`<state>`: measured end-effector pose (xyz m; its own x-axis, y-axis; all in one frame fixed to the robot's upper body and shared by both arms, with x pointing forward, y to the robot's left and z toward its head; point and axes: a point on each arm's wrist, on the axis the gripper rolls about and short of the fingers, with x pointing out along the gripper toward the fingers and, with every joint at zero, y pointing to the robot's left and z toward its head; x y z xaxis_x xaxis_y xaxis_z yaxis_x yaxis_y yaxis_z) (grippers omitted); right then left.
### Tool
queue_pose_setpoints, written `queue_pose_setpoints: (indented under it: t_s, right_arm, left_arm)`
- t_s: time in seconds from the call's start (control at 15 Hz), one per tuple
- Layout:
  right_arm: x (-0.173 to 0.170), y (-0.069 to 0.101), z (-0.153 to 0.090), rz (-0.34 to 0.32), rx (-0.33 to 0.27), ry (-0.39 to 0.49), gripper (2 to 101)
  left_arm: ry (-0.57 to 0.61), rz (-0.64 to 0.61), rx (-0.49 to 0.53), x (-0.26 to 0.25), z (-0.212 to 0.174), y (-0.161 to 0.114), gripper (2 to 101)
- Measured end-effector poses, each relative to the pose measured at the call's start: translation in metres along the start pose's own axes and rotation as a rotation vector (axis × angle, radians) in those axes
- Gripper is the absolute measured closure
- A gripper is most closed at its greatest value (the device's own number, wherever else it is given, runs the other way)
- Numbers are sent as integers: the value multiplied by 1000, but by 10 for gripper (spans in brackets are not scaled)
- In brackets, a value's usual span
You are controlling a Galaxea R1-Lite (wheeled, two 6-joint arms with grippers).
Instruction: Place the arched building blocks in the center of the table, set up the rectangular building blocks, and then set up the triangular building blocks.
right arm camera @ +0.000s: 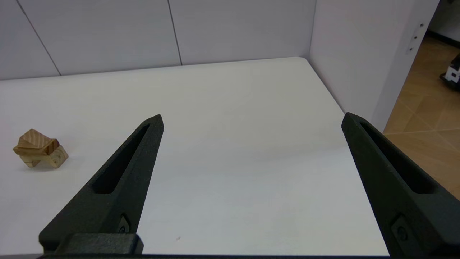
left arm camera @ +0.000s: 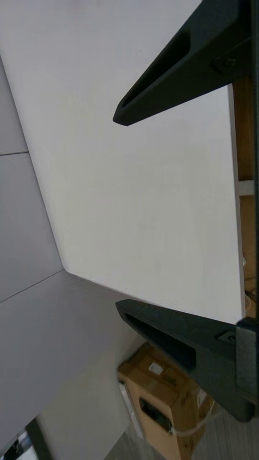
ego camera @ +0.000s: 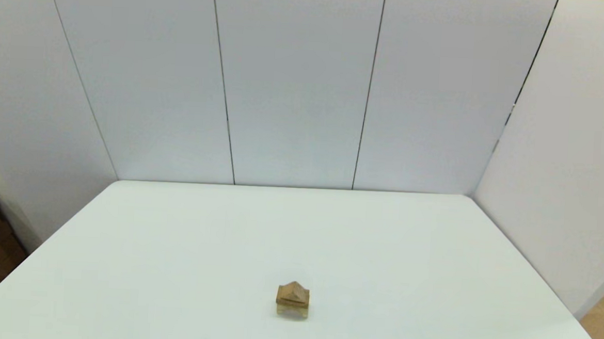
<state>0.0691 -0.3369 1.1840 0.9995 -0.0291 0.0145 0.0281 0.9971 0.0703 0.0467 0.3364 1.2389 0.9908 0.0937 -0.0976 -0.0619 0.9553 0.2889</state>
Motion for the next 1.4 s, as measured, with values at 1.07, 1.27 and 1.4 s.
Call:
queue_pose_setpoints:
  t_s: [1.07, 1.27, 1.4]
  right_arm:
    - [0, 0, 0, 0, 0, 0, 43]
    - [0, 0, 0, 0, 0, 0, 43]
    - [0, 0, 0, 0, 0, 0, 43]
  left_arm:
    - [-120, -101, -275, 27, -50, -21, 54]
    - [-112, -63, -388, 27, -50, -19, 54]
    - [-112, -60, -395, 27, -50, -19, 54]
